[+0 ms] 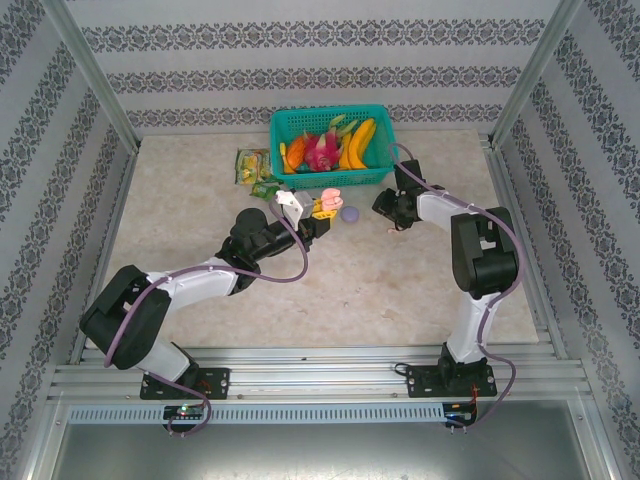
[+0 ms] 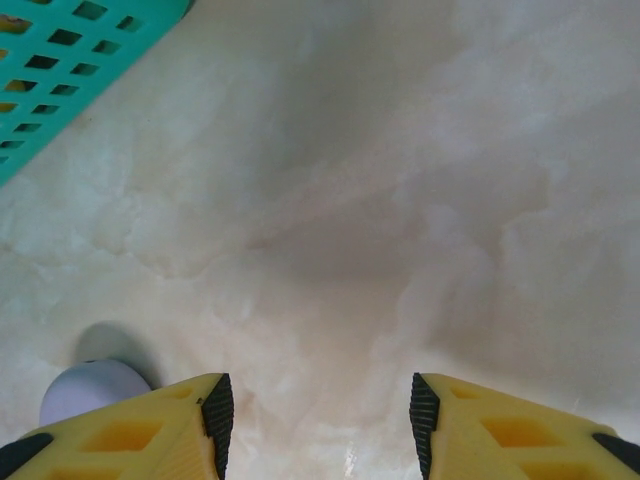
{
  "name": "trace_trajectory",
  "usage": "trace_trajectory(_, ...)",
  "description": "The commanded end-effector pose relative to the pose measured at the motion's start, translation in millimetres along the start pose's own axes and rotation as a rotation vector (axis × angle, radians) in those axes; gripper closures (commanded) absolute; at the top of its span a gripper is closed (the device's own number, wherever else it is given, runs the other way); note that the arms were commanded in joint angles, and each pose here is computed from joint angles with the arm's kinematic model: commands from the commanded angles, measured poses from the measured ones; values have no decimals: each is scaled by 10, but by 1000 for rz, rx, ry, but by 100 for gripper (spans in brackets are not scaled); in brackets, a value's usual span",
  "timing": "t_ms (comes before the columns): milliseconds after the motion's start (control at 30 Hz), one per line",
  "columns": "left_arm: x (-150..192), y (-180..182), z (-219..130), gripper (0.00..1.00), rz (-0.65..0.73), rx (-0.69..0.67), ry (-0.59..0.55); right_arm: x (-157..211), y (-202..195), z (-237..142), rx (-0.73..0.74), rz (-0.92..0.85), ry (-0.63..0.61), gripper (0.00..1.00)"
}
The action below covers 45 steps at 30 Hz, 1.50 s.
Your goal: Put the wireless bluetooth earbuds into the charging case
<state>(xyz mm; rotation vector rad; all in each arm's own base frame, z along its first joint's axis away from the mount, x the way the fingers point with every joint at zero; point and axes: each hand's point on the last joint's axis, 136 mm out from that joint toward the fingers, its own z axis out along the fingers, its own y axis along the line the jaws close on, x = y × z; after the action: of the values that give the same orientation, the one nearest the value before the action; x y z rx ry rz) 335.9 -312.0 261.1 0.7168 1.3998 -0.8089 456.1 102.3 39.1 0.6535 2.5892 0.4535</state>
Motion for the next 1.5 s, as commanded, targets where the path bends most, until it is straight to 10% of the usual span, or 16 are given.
trace_trajectory(0,-89,55,-57,100,22,-20,-18,8,-123,-21,26,23,-4,47)
trace_trajectory(800,-70,40,-52,100,22,-9,-21,321,-58,-593,71,-119,-22,44)
trace_trajectory(1467,-121,51,-113,100,32,-4,-29,183,-170,-392,292,-543,323,47)
